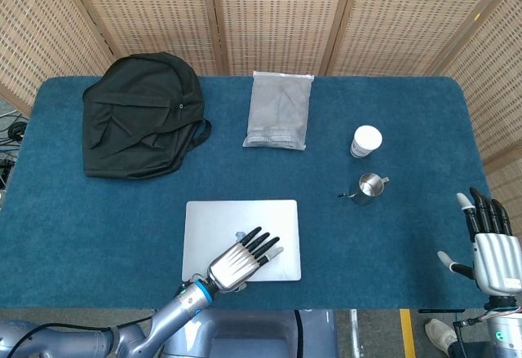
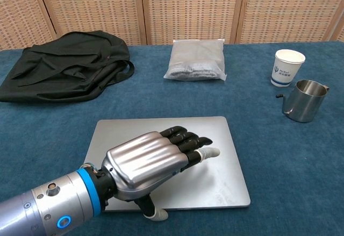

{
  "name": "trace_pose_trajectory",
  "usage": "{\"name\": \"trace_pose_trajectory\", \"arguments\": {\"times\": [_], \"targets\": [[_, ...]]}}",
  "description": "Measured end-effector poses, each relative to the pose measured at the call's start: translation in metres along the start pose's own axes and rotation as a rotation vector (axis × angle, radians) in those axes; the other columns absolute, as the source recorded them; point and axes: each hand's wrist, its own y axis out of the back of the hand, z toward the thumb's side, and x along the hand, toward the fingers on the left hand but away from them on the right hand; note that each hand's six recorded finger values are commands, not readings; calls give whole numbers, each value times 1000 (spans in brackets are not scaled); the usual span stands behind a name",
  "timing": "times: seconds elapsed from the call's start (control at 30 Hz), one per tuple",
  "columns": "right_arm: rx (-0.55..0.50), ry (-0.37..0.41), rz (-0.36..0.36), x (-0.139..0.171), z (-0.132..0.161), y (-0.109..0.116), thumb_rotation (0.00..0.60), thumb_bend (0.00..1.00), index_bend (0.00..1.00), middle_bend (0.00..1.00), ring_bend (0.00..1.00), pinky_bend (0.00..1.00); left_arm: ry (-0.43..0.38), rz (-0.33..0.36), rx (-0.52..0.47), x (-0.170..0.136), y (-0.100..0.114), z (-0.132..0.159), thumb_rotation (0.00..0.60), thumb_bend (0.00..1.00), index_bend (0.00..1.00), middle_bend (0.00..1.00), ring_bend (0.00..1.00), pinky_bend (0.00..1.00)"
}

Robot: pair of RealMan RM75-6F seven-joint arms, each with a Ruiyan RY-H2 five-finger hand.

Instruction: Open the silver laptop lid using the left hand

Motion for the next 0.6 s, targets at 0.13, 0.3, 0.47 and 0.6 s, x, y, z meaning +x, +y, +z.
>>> {"name": "trace_pose_trajectory", "arguments": {"times": [0.13,0.3,0.47,0.6], "targets": [[-3,1,2,0,0,0,600,0,0,0,0,0,-1,-2,9,0,0,0,600,382,0,0,0,0],[-5,2,4,0,0,0,600,0,0,0,0,0,-1,7,30,-1,2,-1,600,404,0,0,0,0],[-7,2,5,0,0,0,600,0,0,0,0,0,10,21,46,-1,7,-4,600,419,0,0,0,0],[-11,2,3,0,0,0,600,0,0,0,0,0,64,46,61,0,12,-12,600,441,0,0,0,0]]}}
